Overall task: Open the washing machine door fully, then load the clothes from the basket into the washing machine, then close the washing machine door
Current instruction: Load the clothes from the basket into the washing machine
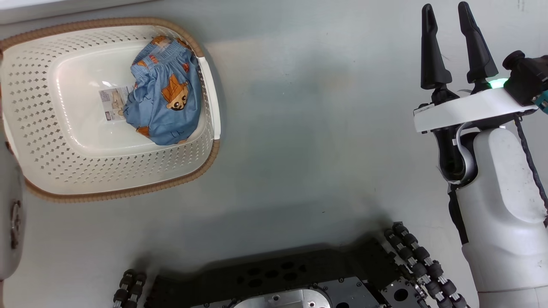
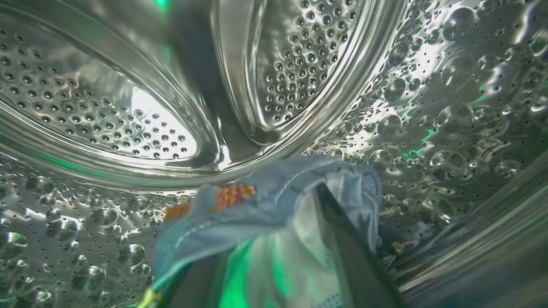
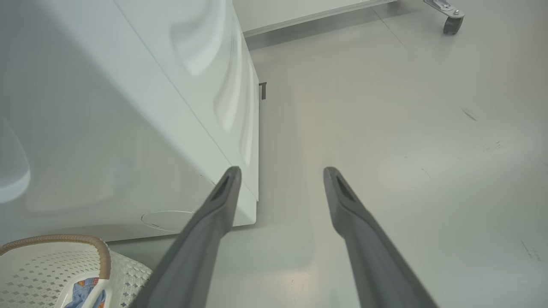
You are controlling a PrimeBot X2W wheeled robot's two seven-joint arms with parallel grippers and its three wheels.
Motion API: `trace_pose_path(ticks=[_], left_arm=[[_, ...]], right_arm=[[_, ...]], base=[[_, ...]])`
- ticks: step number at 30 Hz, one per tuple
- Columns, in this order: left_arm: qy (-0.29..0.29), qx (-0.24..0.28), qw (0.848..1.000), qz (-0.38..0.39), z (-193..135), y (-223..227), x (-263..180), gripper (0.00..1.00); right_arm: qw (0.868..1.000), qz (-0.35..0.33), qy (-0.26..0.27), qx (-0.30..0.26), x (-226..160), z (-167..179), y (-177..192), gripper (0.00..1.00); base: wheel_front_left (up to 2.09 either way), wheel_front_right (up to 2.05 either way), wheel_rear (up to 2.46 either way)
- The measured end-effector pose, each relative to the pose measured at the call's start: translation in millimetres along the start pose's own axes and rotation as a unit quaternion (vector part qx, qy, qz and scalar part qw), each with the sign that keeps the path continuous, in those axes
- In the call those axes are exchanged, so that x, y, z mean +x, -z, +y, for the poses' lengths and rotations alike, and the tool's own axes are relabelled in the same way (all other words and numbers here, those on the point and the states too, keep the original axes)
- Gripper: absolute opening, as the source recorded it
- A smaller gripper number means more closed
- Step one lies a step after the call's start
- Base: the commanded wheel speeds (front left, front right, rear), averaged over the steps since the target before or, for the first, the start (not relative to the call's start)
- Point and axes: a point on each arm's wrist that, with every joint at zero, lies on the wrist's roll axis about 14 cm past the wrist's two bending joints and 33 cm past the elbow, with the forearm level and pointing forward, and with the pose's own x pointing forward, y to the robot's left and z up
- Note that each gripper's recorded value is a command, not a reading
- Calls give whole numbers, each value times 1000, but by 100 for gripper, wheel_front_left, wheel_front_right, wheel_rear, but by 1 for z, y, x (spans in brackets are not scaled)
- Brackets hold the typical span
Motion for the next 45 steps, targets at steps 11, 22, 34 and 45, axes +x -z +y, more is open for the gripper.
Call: trace_pose_path(ticks=[11,22,34,45], left_arm=[[-7,-13,1000,5,-2,-16,-10,100],[-13,-24,999,20,-9,-11,-36,100],[-19,-22,1000,-8,-10,-33,-58,100],[-38,-22,999,-23,-2,-30,-83,100]], right_arm=[[1000,-17,-9,-4,2,8,-14,100],[999,-36,-21,-6,1,20,-31,100],[998,-57,-32,-8,-1,31,-50,100],[997,-61,-44,-10,-3,42,-53,100]], base=[[0,0,0],[0,0,0],[0,0,0],[0,0,0]])
